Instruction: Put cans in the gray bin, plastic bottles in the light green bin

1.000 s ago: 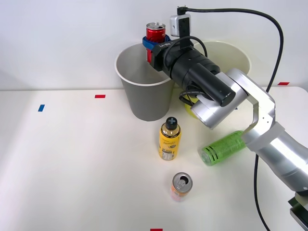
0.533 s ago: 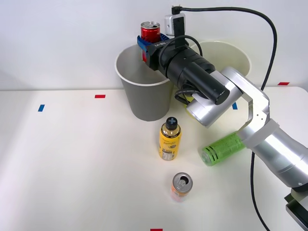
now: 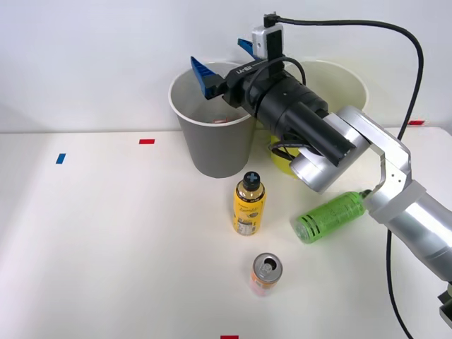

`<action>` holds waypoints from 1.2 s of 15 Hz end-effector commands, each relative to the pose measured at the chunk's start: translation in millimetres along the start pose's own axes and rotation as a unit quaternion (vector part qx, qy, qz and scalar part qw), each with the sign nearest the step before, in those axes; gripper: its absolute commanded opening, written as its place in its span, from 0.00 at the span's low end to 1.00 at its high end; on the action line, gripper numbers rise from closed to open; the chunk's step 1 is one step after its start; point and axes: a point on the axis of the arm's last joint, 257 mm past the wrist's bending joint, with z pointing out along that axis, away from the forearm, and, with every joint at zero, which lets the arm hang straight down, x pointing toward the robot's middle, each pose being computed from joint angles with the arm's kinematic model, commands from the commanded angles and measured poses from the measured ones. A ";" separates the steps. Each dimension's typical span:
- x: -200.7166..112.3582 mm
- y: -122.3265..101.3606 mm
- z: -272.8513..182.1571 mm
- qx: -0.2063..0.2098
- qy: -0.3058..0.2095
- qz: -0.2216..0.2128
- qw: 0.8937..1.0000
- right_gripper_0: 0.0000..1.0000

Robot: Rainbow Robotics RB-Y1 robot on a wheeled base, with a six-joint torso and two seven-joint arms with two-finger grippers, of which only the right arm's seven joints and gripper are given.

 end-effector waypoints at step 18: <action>27.4 -32.3 -236.9 0.087 -0.067 0.106 0.988 1.00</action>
